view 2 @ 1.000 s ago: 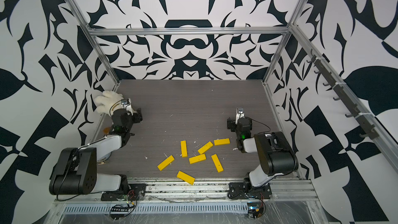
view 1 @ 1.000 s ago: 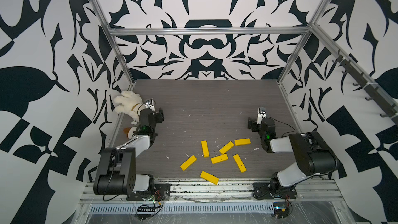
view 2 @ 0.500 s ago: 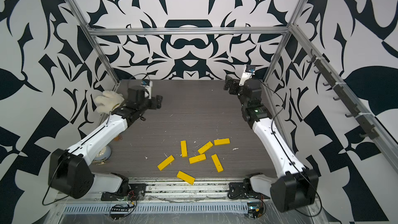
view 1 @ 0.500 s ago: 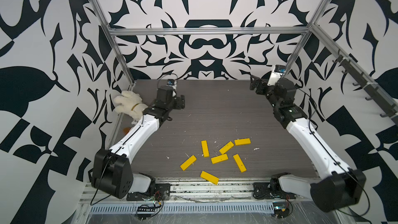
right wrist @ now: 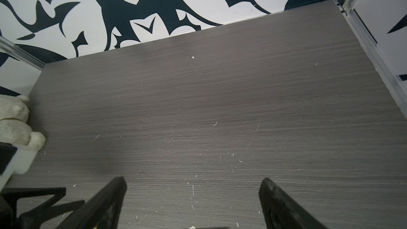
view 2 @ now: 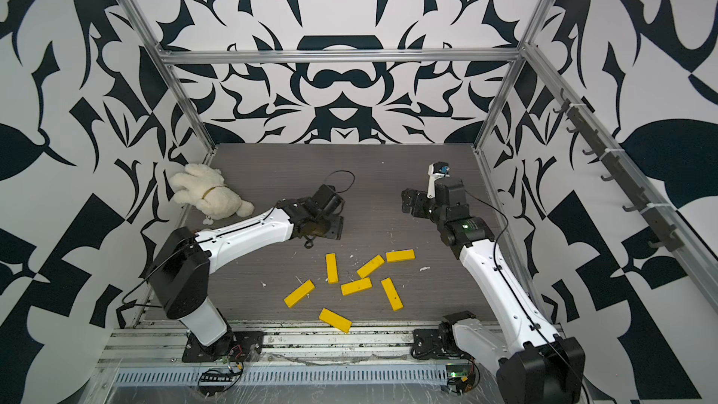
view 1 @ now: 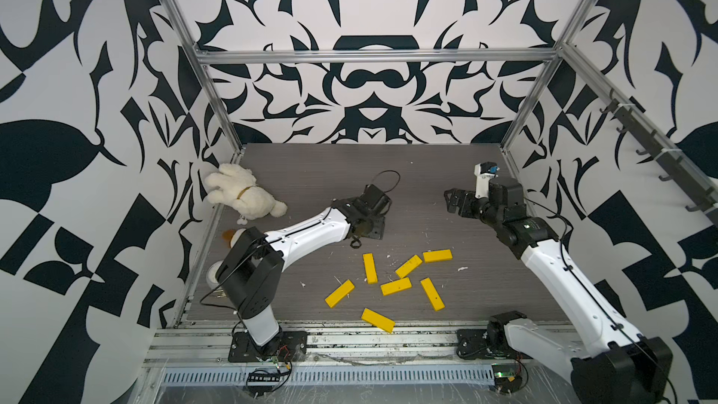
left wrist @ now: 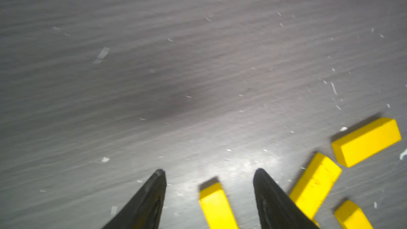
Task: Assemble the number 8 with building blocks
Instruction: Move the building block to the center of the board.
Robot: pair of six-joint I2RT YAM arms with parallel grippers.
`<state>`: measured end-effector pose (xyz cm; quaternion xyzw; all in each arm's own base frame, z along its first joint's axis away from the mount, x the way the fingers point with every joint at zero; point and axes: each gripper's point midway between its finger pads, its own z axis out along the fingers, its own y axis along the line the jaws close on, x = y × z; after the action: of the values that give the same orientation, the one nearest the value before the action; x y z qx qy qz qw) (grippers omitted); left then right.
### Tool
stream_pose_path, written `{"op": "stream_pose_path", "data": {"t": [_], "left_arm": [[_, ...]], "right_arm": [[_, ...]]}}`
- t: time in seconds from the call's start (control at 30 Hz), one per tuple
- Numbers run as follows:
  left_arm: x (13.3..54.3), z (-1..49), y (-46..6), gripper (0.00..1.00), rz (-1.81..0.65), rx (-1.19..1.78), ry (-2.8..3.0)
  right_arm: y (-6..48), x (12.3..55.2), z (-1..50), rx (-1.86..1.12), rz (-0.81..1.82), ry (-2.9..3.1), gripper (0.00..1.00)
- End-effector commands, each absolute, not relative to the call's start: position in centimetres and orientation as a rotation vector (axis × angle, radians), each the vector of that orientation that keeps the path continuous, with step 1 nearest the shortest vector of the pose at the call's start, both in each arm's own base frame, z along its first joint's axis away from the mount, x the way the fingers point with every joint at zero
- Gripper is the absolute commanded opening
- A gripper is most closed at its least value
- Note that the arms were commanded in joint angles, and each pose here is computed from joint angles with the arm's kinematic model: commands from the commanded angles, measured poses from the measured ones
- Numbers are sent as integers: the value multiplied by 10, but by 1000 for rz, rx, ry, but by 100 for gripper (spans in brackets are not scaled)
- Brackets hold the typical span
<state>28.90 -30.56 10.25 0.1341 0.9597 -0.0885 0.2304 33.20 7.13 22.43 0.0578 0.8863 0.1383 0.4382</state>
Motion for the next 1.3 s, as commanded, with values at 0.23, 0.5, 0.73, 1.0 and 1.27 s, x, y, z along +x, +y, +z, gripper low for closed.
{"op": "stream_pose_path", "data": {"t": [0.23, 0.5, 0.73, 1.0, 1.27], "left_arm": [[225, 69, -272, 65, 18, 124, 2752], [205, 56, -277, 63, -95, 10, 2781], [196, 28, -295, 61, -165, -105, 2849], [196, 7, -298, 41, -157, -164, 2872], [210, 5, -282, 28, -121, -185, 2865]], "right_arm": [[94, 322, 218, 66, 416, 2237, 94], [93, 325, 216, 73, 377, 2265, 94], [89, 327, 226, 67, 324, 2252, 94], [88, 328, 227, 62, 312, 2251, 93], [86, 327, 218, 64, 293, 2281, 92]]}}
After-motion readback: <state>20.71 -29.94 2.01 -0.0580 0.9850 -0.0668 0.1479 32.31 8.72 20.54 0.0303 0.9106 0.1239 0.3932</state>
